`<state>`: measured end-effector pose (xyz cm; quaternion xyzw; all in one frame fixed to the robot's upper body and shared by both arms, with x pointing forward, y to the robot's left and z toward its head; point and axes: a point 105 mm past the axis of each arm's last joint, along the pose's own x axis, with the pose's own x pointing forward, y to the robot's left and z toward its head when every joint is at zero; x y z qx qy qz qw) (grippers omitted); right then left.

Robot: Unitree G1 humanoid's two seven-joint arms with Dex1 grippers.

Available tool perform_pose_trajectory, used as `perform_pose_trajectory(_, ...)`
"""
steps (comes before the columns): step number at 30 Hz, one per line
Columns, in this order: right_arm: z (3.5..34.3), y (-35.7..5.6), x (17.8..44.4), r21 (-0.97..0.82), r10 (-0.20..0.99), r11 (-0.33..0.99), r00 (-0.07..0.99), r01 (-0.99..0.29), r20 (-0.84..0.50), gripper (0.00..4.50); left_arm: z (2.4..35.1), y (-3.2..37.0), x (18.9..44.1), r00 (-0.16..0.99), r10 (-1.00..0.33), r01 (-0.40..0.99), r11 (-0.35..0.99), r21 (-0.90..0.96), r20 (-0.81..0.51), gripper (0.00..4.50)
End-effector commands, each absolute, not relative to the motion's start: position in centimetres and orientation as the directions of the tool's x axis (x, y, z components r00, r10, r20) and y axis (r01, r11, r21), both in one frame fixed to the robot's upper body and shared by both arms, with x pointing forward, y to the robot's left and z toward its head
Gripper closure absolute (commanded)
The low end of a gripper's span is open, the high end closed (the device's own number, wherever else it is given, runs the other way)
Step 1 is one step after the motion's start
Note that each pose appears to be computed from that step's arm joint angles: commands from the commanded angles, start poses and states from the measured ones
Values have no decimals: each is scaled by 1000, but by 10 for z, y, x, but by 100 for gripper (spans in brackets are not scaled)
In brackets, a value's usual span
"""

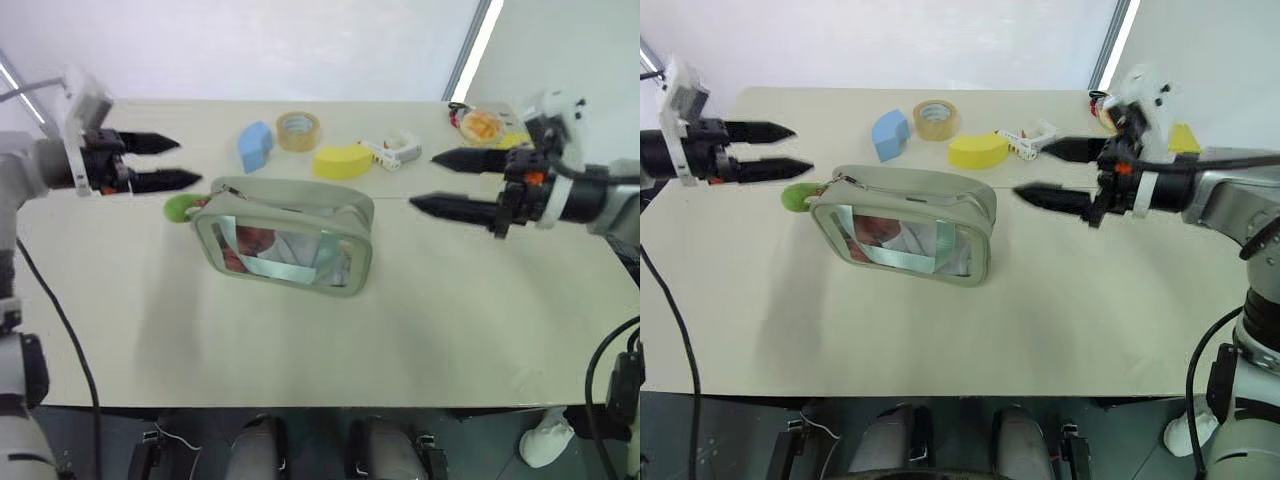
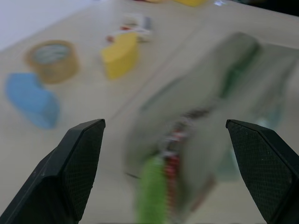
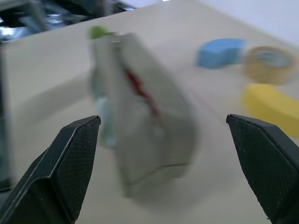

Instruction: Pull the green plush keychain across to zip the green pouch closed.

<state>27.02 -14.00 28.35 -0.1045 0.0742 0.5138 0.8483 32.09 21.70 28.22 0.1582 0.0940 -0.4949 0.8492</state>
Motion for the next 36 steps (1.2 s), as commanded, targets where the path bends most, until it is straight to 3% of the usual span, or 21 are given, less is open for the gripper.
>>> perform_pose_trajectory(1, 278, -135, 261, -131, 850, 427, 447, -895, -277, 0, 299, 218, 314, 514, -807, 856, 460, 236, -291, 8)
perform_pose_trajectory(13, 287, -117, 279, -264, 831, 445, 504, -856, -234, 0, 309, 227, 329, 603, -767, 792, 541, 283, -219, 8)
perform_pose_trajectory(25, 241, -83, 289, -316, 849, 297, 400, -901, -344, 0, 302, 223, 326, 594, -771, 797, 529, 290, -227, 8)
perform_pose_trajectory(26, 240, -83, 289, -316, 851, 289, 394, -904, -347, 52, 302, 224, 326, 599, -768, 795, 533, 290, -226, 0)
perform_pose_trajectory(27, 239, -83, 289, -319, 851, 278, 386, -906, -356, 76, 302, 225, 325, 603, -765, 791, 538, 291, -226, 0)
perform_pose_trajectory(31, 238, -84, 296, -354, 843, 257, 388, -899, -372, 287, 300, 225, 325, 610, -761, 786, 545, 293, -222, 0)
perform_pose_trajectory(34, 245, -83, 315, -443, 819, 288, 458, -849, -346, 447, 300, 224, 324, 610, -764, 786, 547, 288, -213, 0)
perform_pose_trajectory(36, 251, -82, 328, -515, 799, 305, 510, -801, -320, 447, 300, 224, 325, 611, -763, 785, 548, 289, -210, 0)
